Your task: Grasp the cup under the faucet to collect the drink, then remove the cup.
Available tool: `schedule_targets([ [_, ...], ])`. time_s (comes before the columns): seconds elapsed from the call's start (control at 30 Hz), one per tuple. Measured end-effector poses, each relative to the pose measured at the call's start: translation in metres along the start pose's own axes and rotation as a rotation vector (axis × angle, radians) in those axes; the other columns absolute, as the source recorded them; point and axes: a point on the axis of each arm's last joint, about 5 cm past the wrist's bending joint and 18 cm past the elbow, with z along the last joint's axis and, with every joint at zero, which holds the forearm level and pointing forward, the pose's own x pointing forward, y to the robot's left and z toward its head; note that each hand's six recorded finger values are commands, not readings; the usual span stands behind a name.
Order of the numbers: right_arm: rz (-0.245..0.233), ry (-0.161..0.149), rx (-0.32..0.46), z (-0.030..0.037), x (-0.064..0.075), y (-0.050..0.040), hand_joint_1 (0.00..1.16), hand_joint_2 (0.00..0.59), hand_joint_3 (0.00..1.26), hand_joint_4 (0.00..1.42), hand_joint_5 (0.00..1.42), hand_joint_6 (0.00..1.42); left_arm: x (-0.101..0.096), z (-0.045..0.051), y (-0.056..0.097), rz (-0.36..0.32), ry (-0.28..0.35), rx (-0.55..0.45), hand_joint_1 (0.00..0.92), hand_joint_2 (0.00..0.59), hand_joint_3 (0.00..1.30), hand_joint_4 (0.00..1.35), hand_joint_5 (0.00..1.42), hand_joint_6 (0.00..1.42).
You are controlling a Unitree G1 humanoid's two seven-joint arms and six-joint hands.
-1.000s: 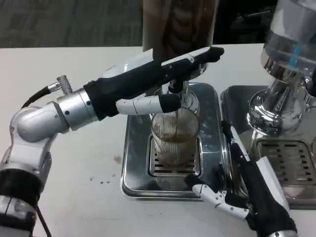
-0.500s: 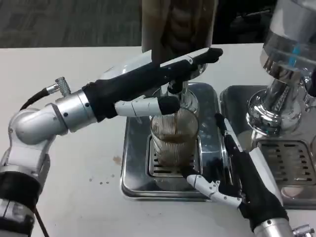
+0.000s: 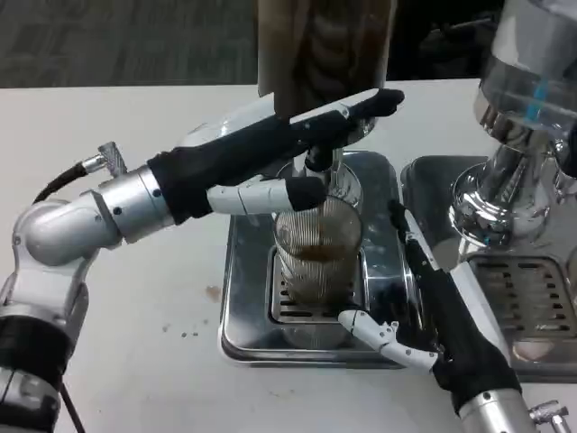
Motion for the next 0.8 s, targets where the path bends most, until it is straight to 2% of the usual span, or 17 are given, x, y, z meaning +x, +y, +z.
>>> schedule_targets([
  [0.23,0.013,-0.015,0.007,0.0019,0.0051,-0.0006,0.67,0.208,0.0,0.0,0.0,0.0,-0.0012,-0.0001,-0.0005,0.0,0.004,-0.003,0.0,0.008,0.05,0.0,0.0,0.0],
  [0.57,0.032,0.0,0.013,-0.0009,0.0067,0.0014,0.67,0.208,0.0,0.0,0.0,0.0,-0.0028,0.0,-0.0005,-0.002,0.009,-0.002,0.0,0.01,0.05,0.0,0.0,0.0],
  [0.8,0.038,-0.006,0.018,0.0002,0.0091,0.0013,0.66,0.213,0.0,0.0,0.0,0.0,-0.0035,0.0,-0.0013,-0.002,0.011,-0.005,0.0,0.009,0.05,0.0,0.0,0.0],
])
